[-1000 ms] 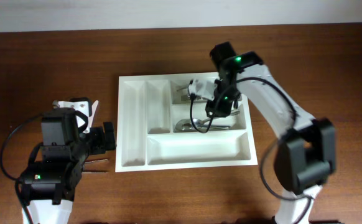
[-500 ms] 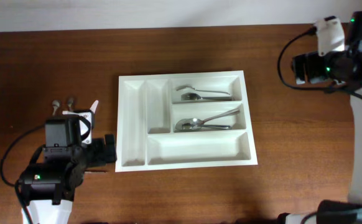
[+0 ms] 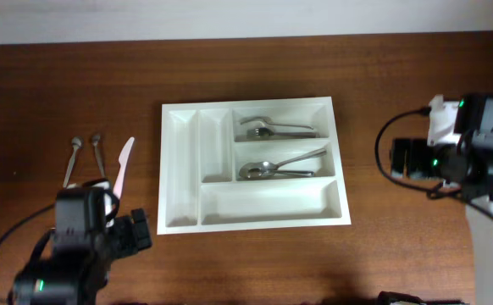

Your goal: Pack container

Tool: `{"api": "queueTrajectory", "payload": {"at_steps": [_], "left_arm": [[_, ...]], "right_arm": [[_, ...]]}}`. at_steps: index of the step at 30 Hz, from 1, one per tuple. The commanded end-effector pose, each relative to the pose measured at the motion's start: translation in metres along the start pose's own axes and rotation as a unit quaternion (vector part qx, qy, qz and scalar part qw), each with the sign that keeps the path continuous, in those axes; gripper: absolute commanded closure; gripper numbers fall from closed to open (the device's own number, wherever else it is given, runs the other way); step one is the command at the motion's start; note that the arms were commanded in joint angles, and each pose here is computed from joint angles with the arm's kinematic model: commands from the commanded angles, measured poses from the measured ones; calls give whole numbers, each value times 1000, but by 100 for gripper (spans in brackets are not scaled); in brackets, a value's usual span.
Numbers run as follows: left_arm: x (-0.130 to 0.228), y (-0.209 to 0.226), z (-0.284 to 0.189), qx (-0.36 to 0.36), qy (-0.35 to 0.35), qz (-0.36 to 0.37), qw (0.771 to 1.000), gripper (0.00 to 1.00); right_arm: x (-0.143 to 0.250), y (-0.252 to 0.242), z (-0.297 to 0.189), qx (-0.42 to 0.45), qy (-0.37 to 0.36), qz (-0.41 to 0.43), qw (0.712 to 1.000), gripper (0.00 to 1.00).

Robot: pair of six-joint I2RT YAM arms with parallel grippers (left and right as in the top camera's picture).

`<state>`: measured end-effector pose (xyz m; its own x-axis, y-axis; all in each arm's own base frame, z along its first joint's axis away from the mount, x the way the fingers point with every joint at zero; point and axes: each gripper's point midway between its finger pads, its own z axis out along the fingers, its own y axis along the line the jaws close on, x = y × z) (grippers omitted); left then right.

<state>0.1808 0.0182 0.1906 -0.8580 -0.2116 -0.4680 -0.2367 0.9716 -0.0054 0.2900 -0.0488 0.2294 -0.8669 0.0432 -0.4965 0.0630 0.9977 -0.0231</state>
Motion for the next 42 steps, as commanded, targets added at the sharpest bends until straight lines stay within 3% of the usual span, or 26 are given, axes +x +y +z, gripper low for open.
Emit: {"api": "queueTrajectory", "payload": {"at_steps": [1, 3, 5, 6, 12, 18, 22, 24, 25, 30, 36, 42], "left_arm": [[0, 12, -22, -11, -56, -130, 990, 1], [0, 25, -26, -37, -75, -213, 973, 1], [6, 45, -28, -83, -90, -338, 933, 1], [8, 55, -27, -107, -100, -419, 896, 1], [-2, 65, -3, -141, -69, -495, 855, 1], [4, 87, 40, -179, 28, -583, 792, 1], [-4, 100, 68, -163, 67, -578, 797, 1], [-19, 104, 88, -141, 69, -540, 827, 1], [-23, 106, 93, -140, 67, -534, 831, 1], [-22, 93, 125, -89, 66, -545, 831, 1], [16, 88, 161, -90, 74, -549, 828, 1], [38, 85, 179, -100, 88, -576, 807, 1]], "right_arm": [[18, -2, 2, 14, -11, 28, 999, 1], [21, -2, 10, 14, -10, 50, 999, 1], [22, -2, 18, 12, 1, 58, 998, 1], [22, -1, 25, 10, 13, 66, 998, 1], [22, 2, 45, -3, 39, 74, 997, 1], [23, 3, 48, -7, 43, 80, 996, 1], [22, 6, 47, -16, 42, 81, 996, 1], [22, 6, 47, -16, 42, 81, 996, 1], [22, 6, 47, -16, 42, 81, 996, 1], [22, 6, 47, -16, 42, 81, 996, 1], [22, 8, 47, -20, 42, 80, 996, 1], [22, 11, 47, -28, 43, 81, 995, 1]]}}
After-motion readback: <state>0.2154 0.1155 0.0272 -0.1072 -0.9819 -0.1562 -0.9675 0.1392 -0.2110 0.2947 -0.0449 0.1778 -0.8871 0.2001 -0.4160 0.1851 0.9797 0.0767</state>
